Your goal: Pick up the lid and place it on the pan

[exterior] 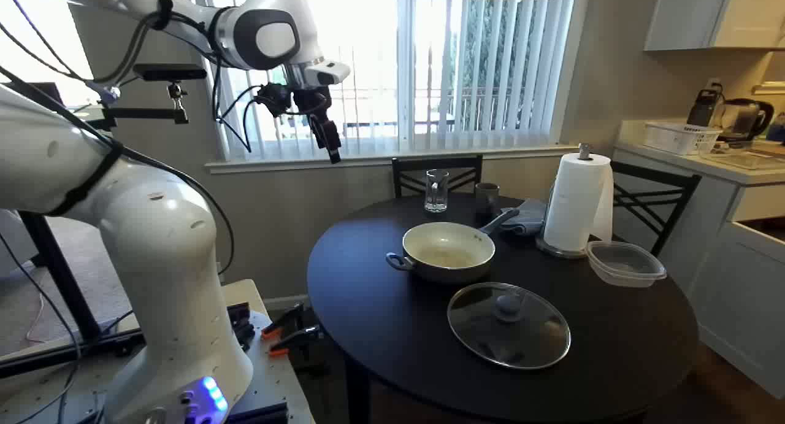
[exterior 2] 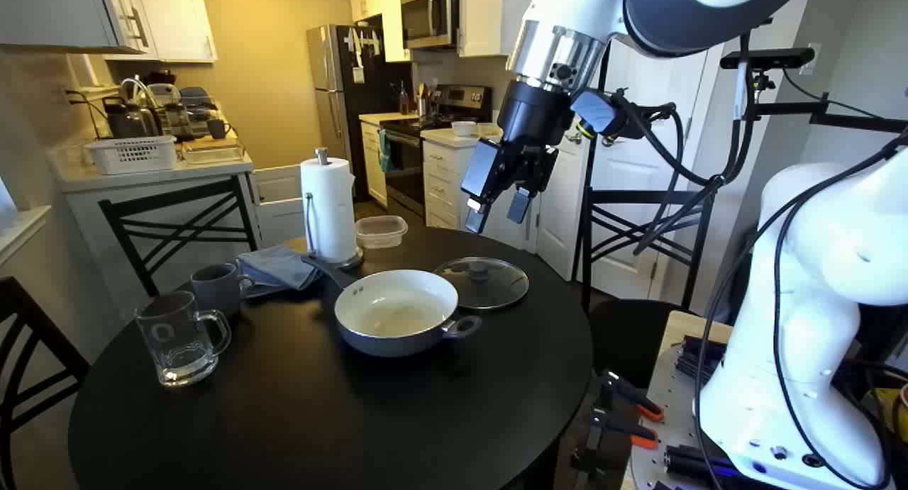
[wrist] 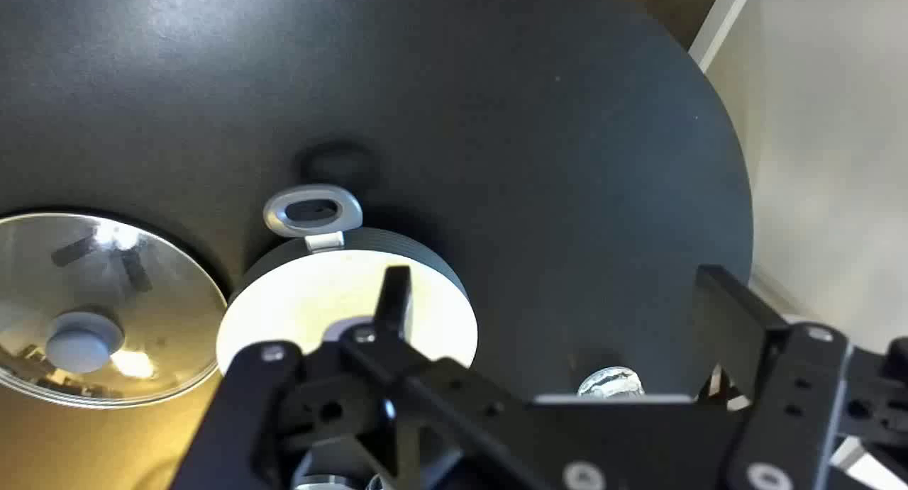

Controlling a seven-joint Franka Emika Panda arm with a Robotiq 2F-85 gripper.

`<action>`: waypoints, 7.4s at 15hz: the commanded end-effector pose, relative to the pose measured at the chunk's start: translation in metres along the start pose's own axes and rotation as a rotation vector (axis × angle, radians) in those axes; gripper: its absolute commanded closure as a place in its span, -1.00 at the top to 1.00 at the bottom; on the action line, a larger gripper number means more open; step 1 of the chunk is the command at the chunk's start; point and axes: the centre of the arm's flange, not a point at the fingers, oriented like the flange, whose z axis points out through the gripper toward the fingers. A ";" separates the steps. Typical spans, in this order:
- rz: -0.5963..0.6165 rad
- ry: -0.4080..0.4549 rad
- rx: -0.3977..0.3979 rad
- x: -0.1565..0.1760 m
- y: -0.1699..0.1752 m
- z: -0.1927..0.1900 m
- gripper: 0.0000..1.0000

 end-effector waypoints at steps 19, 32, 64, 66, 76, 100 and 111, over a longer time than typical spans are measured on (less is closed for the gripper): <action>0.532 0.097 -0.187 0.072 0.238 0.022 1.00; 0.566 0.075 -0.141 0.089 0.261 0.022 1.00; 0.228 -0.216 -0.267 0.269 0.352 0.262 1.00; 0.249 -0.226 -0.231 0.268 0.346 0.269 1.00; 0.391 -0.253 -0.206 0.245 0.375 0.297 1.00; 0.435 -0.239 -0.149 0.256 0.368 0.311 1.00; 0.453 -0.225 -0.156 0.256 0.377 0.308 -0.06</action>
